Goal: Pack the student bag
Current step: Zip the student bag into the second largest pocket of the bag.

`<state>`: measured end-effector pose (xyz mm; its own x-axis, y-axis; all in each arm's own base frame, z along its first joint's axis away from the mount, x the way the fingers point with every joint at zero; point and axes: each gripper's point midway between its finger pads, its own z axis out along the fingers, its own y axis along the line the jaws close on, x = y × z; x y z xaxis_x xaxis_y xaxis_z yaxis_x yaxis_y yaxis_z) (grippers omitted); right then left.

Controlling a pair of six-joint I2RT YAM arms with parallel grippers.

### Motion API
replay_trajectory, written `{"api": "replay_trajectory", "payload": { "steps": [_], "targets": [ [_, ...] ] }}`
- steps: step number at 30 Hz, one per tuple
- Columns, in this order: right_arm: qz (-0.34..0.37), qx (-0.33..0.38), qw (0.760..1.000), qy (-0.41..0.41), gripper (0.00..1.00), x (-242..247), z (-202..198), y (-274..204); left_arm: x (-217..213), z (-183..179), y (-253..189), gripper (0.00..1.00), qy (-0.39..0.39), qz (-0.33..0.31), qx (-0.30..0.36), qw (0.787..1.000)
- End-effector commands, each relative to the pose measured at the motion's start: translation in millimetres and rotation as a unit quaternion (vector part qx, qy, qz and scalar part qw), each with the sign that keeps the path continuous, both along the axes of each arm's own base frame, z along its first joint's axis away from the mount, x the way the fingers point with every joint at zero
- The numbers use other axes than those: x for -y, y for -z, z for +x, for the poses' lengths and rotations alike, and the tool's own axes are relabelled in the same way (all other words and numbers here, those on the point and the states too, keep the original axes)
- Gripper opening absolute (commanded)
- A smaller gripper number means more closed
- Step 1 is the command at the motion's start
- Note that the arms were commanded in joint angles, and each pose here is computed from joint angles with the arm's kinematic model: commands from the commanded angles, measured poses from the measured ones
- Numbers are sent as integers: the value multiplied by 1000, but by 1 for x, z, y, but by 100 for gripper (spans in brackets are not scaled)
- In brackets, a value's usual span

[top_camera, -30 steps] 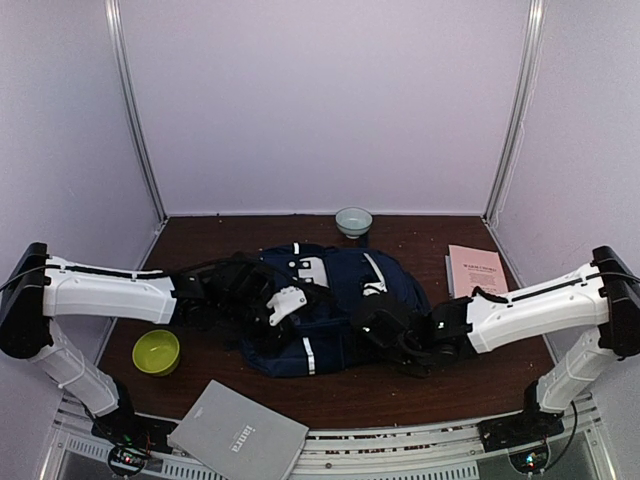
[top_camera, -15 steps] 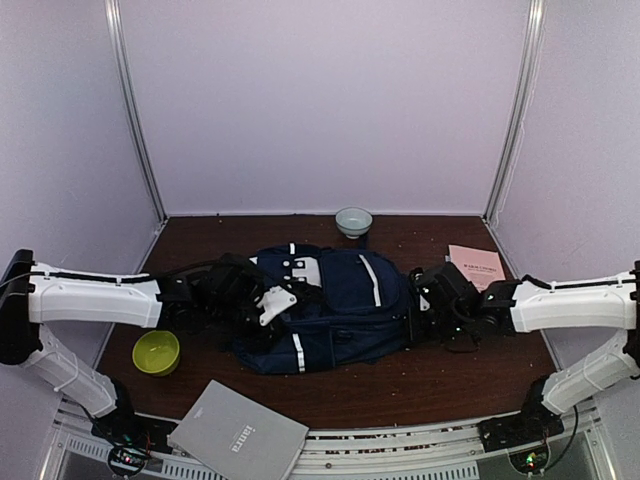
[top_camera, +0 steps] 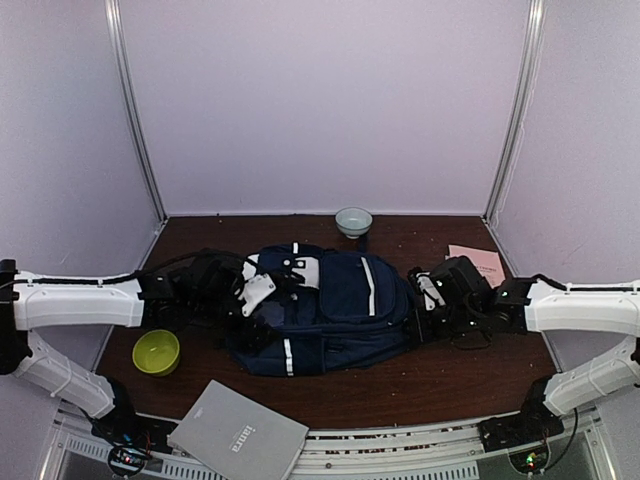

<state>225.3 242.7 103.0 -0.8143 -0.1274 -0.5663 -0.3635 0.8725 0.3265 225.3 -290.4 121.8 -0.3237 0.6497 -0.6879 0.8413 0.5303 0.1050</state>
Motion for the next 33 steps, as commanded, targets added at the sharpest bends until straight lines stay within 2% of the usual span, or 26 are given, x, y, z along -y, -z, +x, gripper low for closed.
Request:
{"api": "replay_trajectory", "payload": {
  "steps": [1,3,5,7,10,13,16,18,22,24,27,31,33],
  "targets": [
    [11,-1,998,-55,0,-27,-17,-16,64,-45,-81,98,163,-48,151,974],
    [23,-5,998,-61,0,-35,-20,-19,92,-73,-88,98,236,-39,193,952],
    [28,-12,998,-63,0,-39,-22,-17,118,-75,-82,98,256,-35,176,950],
    [30,-18,997,-61,0,-39,-24,-13,141,-63,-69,96,255,-4,166,953],
    [41,-21,997,-60,0,-37,-28,-12,169,-37,-60,86,241,34,196,950],
    [45,-26,997,-55,0,-32,-33,-7,195,-15,-61,72,229,57,239,942],
    [38,-33,998,-46,0,-25,-33,-2,209,-9,-40,68,251,90,247,932],
    [36,-37,998,-41,0,-20,-32,-1,211,-17,-24,68,280,99,232,926],
    [43,-47,997,-35,0,-15,-29,1,210,-35,-4,67,323,83,212,919],
    [52,-50,997,-37,0,-17,-28,-1,211,-32,6,65,320,92,214,918],
    [55,-51,996,-40,0,-19,-28,-3,214,-13,16,55,291,130,231,919],
    [47,-55,997,-31,0,-14,-25,-2,208,9,25,23,249,178,256,917],
    [34,-61,998,-8,0,-2,-20,3,203,12,29,15,244,191,258,915]
  ]
}}
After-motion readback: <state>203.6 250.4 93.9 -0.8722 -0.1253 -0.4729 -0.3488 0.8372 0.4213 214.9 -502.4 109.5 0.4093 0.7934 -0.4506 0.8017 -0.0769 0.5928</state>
